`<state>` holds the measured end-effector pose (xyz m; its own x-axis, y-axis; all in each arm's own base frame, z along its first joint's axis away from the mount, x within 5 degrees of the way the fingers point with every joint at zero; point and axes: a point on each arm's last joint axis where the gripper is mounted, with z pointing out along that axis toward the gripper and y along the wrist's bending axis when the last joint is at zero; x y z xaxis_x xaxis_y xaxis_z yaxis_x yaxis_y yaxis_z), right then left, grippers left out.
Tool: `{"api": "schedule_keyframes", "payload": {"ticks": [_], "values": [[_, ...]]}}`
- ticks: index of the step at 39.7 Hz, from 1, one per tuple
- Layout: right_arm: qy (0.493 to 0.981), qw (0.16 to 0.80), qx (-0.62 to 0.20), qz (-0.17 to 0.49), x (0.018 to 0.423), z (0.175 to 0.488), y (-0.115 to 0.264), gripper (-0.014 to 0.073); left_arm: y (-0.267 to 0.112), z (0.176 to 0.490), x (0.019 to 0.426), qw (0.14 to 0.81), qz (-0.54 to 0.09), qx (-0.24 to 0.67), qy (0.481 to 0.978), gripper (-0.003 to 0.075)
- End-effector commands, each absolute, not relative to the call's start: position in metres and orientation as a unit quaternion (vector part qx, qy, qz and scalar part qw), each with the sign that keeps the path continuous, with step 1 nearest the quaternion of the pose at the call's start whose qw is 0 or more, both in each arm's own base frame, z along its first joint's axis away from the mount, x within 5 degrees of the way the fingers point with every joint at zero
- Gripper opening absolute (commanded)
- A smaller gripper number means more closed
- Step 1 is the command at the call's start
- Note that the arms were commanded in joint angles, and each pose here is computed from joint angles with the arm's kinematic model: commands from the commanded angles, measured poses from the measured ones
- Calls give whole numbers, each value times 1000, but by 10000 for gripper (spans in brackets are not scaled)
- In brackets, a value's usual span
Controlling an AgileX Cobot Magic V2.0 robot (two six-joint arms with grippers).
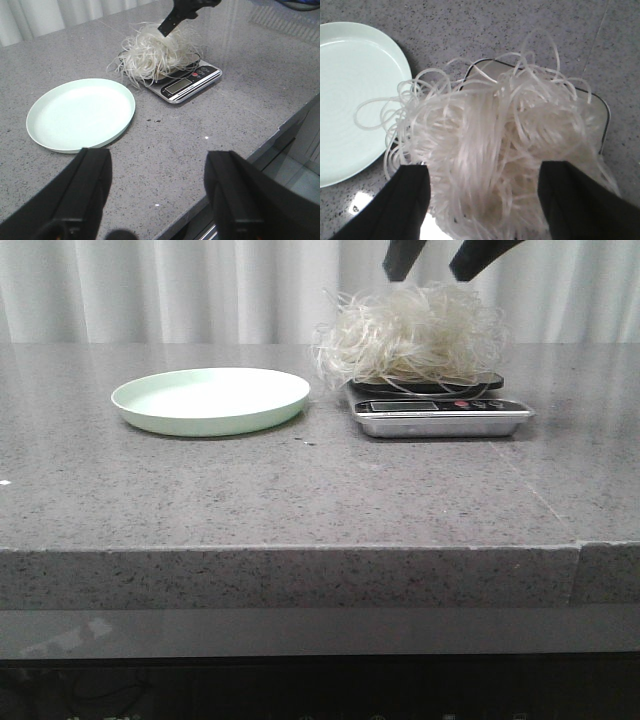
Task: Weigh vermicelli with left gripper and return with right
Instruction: 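Lower the right gripper onto the vermicelli on the scale and close it, then lift the vermicelli with the right gripper and carry it to the plate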
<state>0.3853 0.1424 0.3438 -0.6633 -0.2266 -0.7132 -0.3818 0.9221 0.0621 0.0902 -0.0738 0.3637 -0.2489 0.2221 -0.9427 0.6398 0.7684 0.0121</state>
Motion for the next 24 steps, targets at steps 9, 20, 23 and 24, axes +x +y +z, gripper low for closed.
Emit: {"api": "schedule_keyframes", "payload": {"ticks": [9, 20, 23, 24], "values": [[891, 407, -184, 81, 401, 354, 144, 554, -75, 379, 90, 581, -211, 268, 739, 494], [897, 394, -187, 76, 401, 349, 144, 269, -75, 379, 90, 581, -211, 268, 739, 493], [897, 394, -187, 76, 401, 349, 144, 219, -75, 379, 90, 581, -211, 268, 739, 493], [897, 394, -187, 76, 401, 349, 144, 213, -75, 379, 90, 581, -211, 268, 739, 493]]}}
